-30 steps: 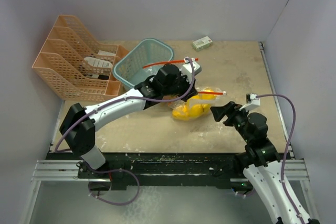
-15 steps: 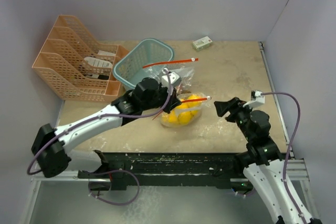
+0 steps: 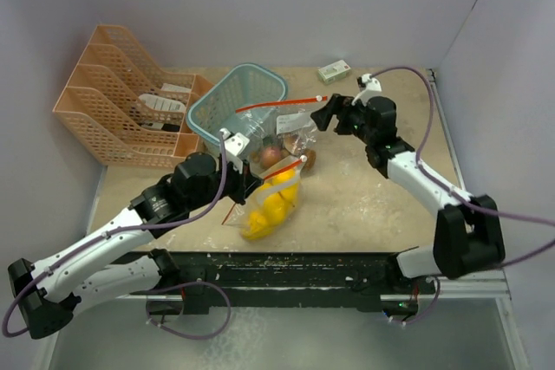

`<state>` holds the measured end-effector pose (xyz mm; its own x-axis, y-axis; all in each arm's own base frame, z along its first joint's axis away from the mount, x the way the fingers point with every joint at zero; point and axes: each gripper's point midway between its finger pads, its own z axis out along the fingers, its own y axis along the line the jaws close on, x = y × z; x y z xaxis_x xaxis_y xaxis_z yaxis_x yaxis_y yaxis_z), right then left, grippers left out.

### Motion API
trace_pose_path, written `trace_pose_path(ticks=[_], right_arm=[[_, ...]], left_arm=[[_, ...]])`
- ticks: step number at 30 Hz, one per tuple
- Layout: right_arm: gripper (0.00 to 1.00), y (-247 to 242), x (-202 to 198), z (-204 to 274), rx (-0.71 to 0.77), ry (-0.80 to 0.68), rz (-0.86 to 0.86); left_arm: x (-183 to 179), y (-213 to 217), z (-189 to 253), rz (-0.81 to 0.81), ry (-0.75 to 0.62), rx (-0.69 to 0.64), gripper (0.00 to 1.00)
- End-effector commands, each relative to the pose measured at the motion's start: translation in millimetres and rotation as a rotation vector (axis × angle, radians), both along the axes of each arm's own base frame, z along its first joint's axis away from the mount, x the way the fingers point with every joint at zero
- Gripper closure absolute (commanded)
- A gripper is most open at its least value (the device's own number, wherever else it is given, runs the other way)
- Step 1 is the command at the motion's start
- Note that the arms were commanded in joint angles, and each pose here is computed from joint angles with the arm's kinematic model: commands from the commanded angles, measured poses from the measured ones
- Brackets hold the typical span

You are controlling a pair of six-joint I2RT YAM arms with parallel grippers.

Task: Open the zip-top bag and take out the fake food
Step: Move the zipper food storage bag to the center of the board.

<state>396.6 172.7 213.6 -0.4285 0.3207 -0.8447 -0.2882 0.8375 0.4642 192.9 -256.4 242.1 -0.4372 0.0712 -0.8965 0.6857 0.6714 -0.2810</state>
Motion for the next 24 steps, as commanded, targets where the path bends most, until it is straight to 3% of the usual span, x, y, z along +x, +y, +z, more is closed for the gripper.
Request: trace_pose_path(ticks=[1, 8, 11, 13, 16, 19, 20, 24], right_arm=[[0.01, 27, 33, 34, 0.025, -0.157, 0.117], [0.03, 46, 47, -20, 0.044, -0.071, 0.193], [0.08, 53, 45, -32, 0.072, -0.058, 0.228], [0.26, 58, 41, -33, 0.093, -0.058, 0.260], [0.65, 59, 34, -18, 0.116, -0.093, 0.275], [0.94, 47, 33, 8, 0.112, -0.149, 0.210], [1.00, 41, 34, 17, 0.095, -0.164, 0.175], [1.00, -14, 40, 47, 0.024, -0.179, -0.030]], left_arm=[[0, 10, -4, 0.051, 0.013, 0.003, 1.00], [5, 10, -6, 0.069, 0.011, 0.028, 1.00], [7, 9, -7, 0.070, 0.013, 0.036, 1.00], [8, 10, -6, 0.077, 0.010, 0.034, 1.00], [8, 13, -4, 0.092, 0.007, 0.027, 1.00], [8, 16, -2, 0.105, 0.006, 0.020, 1.00], [8, 16, -2, 0.109, 0.005, 0.016, 1.00], [10, 18, -2, 0.127, 0.002, 0.008, 1.00]])
